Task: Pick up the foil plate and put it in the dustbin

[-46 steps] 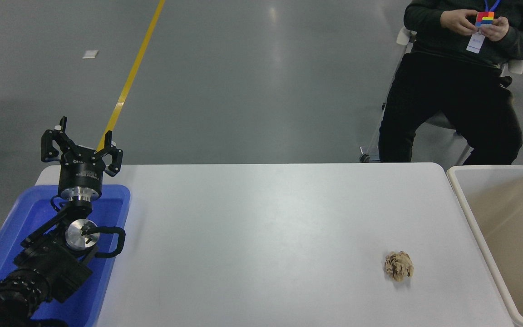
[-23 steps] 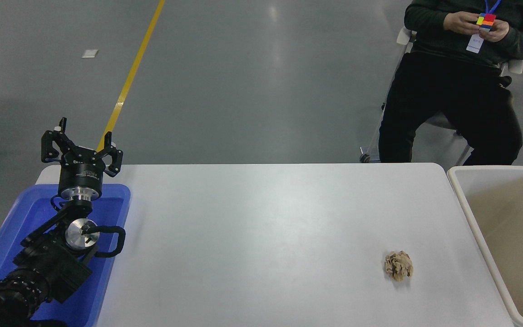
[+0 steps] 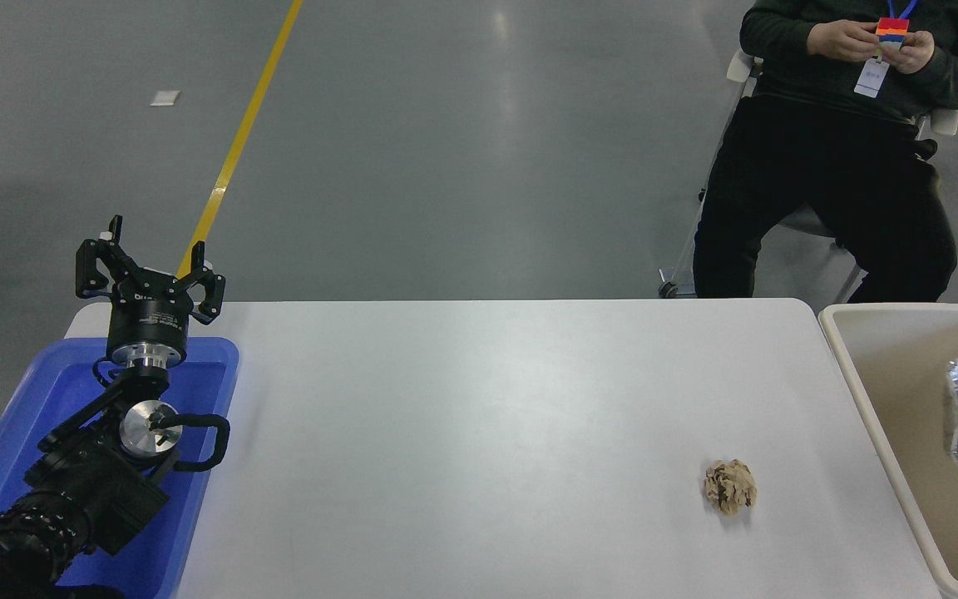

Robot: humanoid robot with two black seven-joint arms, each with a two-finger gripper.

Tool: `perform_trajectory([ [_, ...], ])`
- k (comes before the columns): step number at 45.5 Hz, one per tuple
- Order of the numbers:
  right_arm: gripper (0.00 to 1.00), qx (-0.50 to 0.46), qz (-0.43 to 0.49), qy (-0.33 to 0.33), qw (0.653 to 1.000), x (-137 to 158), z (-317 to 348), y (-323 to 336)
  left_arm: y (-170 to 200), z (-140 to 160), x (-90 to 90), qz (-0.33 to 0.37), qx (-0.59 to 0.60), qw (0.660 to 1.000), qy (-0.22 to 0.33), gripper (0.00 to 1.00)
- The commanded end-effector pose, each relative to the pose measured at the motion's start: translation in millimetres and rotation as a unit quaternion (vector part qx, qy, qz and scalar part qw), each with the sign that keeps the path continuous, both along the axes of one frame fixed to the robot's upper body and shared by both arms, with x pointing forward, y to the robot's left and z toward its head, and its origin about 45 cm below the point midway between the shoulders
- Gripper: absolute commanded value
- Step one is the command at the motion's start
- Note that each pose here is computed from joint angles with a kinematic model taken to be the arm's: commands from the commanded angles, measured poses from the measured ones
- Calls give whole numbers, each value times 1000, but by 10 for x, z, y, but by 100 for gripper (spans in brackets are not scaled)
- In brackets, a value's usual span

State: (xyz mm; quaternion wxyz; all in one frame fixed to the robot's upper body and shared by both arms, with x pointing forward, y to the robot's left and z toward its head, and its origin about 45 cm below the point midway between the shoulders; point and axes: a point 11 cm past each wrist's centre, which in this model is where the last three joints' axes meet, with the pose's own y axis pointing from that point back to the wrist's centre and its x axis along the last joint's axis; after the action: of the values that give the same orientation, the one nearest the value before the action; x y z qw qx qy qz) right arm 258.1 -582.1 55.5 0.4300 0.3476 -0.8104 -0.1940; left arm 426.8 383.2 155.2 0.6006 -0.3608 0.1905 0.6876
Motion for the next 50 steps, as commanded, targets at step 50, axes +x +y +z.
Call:
perform_trajectory([
  [50, 100, -131, 398, 99, 902, 1506, 2198, 334, 6, 3, 0, 0, 1, 1000, 0, 99],
])
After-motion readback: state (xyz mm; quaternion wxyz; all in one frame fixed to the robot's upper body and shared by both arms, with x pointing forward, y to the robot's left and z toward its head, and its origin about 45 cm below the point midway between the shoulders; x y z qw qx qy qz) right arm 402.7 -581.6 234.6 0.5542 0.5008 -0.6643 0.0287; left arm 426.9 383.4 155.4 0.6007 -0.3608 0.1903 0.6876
